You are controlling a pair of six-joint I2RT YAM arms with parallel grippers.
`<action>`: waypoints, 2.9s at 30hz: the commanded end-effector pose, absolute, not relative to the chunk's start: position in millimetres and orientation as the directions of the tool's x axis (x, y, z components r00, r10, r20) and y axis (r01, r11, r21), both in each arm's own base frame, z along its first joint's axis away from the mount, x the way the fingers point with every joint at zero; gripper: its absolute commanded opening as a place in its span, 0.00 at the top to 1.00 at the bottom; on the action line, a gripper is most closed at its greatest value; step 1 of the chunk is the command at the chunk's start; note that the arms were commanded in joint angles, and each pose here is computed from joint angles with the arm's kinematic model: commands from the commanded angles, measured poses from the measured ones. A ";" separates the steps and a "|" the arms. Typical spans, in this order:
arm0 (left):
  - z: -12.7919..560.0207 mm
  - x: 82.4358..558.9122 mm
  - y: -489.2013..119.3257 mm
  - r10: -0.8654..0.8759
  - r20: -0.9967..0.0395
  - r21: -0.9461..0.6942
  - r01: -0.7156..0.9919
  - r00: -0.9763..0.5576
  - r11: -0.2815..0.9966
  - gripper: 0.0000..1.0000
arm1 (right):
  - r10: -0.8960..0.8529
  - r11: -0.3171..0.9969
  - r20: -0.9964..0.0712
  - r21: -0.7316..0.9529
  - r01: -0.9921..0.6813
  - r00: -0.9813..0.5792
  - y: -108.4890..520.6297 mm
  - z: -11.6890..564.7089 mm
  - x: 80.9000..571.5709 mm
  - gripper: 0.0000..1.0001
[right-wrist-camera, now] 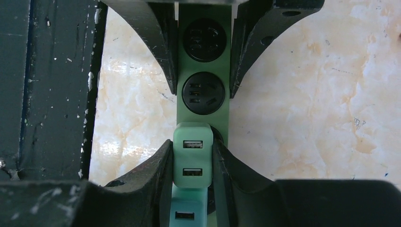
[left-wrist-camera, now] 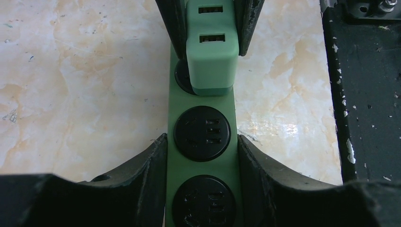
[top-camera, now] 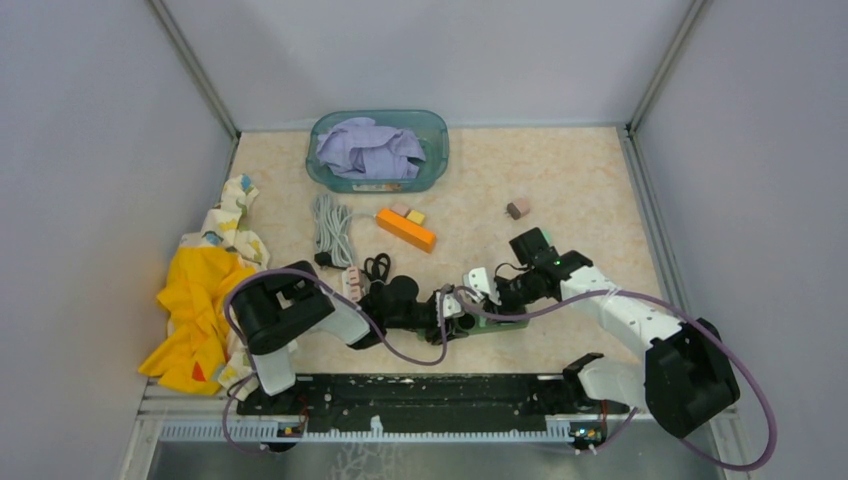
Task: Pull the plug off the socket
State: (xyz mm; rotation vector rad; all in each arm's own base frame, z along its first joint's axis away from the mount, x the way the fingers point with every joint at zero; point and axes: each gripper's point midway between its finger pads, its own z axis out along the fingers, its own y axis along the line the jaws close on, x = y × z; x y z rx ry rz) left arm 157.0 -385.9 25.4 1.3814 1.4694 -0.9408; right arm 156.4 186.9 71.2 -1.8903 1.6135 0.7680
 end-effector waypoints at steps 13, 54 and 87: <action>4.8 156.7 -362.2 0.379 -0.920 -0.033 0.983 -0.101 0.183 1.00 | -0.417 -0.197 -0.896 -0.077 -0.977 0.155 249.5 118.6 148.0 1.00; -12.5 153.0 -338.2 0.425 -0.880 -0.123 0.966 -0.212 0.227 1.00 | -0.417 -0.359 -0.860 -0.143 -0.922 0.295 215.8 99.8 125.5 1.00; -13.0 154.5 -347.1 0.430 -0.870 -0.158 0.962 -0.242 0.222 1.00 | -0.381 -0.232 -0.904 -0.110 -0.966 0.194 239.7 121.6 142.9 1.00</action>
